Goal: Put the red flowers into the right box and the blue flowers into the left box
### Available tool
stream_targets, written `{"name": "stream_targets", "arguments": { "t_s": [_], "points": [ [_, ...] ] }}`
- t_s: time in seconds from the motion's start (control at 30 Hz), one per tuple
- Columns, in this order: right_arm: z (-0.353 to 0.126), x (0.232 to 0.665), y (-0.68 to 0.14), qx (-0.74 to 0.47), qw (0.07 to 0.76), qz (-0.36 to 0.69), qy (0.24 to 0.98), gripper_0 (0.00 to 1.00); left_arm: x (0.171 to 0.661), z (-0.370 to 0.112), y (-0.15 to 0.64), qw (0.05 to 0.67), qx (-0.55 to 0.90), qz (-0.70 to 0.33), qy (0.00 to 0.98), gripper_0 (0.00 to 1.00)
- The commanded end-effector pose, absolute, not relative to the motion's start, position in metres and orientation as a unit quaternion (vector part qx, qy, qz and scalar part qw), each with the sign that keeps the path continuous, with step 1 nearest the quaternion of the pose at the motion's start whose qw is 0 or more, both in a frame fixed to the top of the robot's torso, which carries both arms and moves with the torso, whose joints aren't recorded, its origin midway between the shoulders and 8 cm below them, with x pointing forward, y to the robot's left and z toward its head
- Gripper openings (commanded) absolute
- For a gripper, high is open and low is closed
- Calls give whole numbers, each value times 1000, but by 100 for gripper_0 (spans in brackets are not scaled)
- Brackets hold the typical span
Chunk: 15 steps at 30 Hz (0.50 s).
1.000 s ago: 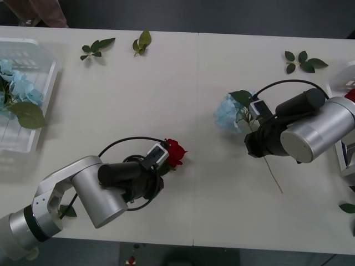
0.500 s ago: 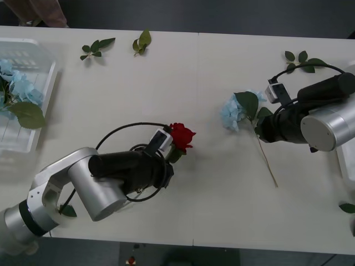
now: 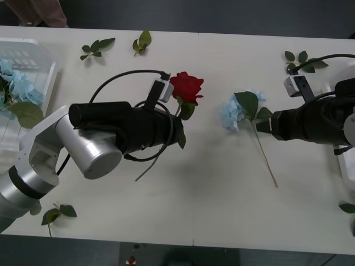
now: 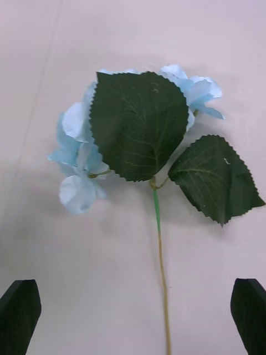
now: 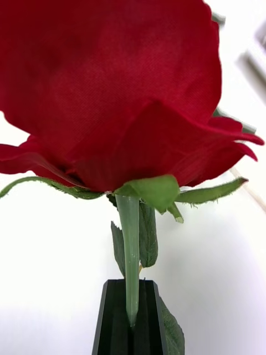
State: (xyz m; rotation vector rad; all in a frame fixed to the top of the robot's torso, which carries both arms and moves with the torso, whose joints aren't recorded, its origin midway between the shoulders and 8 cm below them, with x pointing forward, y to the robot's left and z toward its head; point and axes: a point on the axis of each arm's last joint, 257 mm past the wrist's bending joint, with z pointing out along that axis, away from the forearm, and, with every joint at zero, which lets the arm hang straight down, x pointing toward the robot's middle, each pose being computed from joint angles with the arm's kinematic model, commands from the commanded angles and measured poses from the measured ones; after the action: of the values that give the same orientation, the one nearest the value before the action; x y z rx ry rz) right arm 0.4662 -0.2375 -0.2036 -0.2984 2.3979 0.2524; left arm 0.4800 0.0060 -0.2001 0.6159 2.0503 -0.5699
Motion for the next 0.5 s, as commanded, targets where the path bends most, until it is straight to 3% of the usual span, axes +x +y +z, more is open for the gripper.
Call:
{"name": "stream_targets", "arguments": {
  "t_s": [0.03, 0.5],
  "points": [
    [-175, 466, -230, -184, 376, 94, 903, 100, 486, -135, -28, 475, 210, -294, 802, 0],
    [-115, 449, -196, -277, 424, 197, 840, 100, 506, -22, -76, 499, 103, -380, 772, 0]
  ]
}}
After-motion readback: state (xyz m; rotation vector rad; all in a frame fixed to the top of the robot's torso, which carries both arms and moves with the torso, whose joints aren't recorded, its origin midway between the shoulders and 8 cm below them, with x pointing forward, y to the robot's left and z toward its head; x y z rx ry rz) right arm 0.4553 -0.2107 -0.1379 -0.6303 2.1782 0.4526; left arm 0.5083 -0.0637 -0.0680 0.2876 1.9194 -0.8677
